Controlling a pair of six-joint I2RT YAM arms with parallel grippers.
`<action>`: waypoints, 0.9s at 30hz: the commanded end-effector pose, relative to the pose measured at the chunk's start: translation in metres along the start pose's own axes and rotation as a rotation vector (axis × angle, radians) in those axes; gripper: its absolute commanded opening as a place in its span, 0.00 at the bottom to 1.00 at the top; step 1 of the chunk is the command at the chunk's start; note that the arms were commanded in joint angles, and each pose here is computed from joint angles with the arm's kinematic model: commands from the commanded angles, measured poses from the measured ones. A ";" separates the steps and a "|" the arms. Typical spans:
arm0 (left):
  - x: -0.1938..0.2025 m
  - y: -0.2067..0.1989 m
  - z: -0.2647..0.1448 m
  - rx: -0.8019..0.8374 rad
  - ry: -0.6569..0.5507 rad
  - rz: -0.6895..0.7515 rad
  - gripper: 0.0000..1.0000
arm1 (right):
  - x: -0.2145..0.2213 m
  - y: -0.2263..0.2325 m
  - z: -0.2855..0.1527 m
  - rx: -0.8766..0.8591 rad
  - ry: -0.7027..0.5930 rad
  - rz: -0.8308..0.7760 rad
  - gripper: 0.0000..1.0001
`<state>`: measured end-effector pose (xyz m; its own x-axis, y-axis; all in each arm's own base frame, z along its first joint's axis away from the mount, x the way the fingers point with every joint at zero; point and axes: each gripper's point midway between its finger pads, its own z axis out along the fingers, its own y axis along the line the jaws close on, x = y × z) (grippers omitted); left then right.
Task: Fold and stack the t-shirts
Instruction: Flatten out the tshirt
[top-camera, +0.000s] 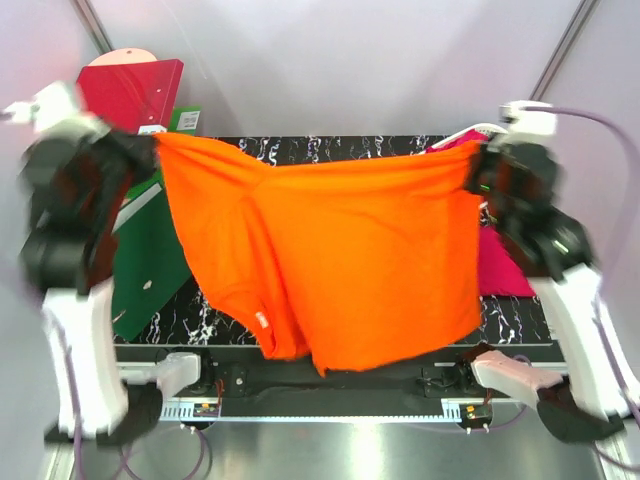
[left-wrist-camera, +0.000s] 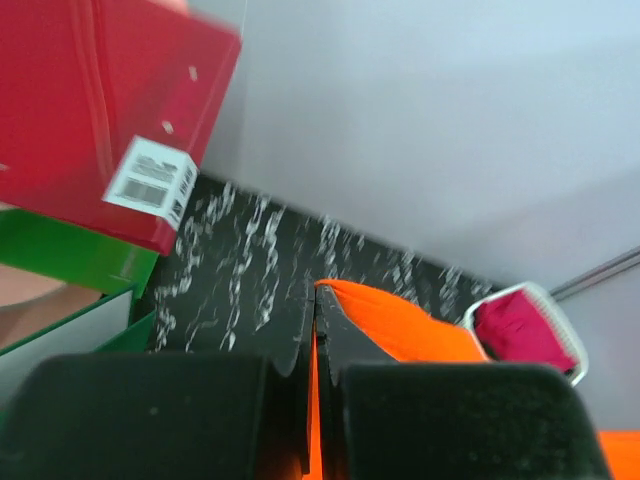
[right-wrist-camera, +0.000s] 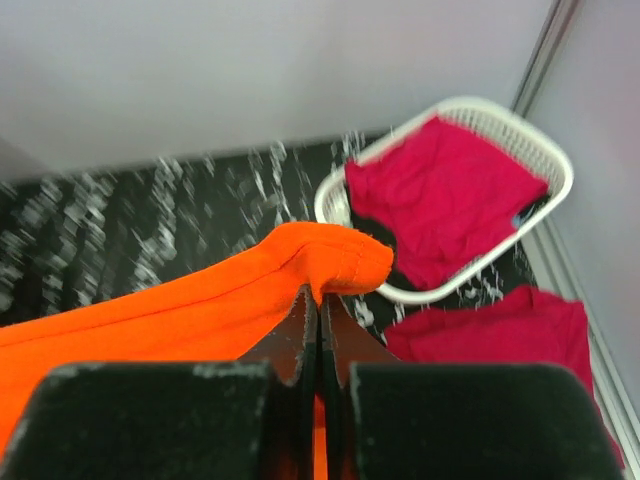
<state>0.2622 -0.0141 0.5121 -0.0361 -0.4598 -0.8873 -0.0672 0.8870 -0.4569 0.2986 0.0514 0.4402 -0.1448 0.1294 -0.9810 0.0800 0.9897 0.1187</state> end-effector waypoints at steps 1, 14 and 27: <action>0.075 0.017 0.114 -0.050 0.280 -0.007 0.00 | 0.069 0.015 0.075 0.084 0.163 -0.087 0.00; -0.019 -0.059 0.161 0.193 0.086 -0.077 0.00 | -0.044 0.056 0.128 0.059 -0.122 -0.027 0.00; -0.064 -0.090 0.064 0.373 -0.038 -0.032 0.00 | -0.121 0.056 0.055 -0.079 -0.313 0.071 0.00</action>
<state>0.3716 -0.0494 0.5910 -0.0246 -0.5123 -0.8585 0.2095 0.8370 -0.5055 0.4149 0.1003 0.5219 0.0693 0.1509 -0.9861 0.0369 0.9874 0.1537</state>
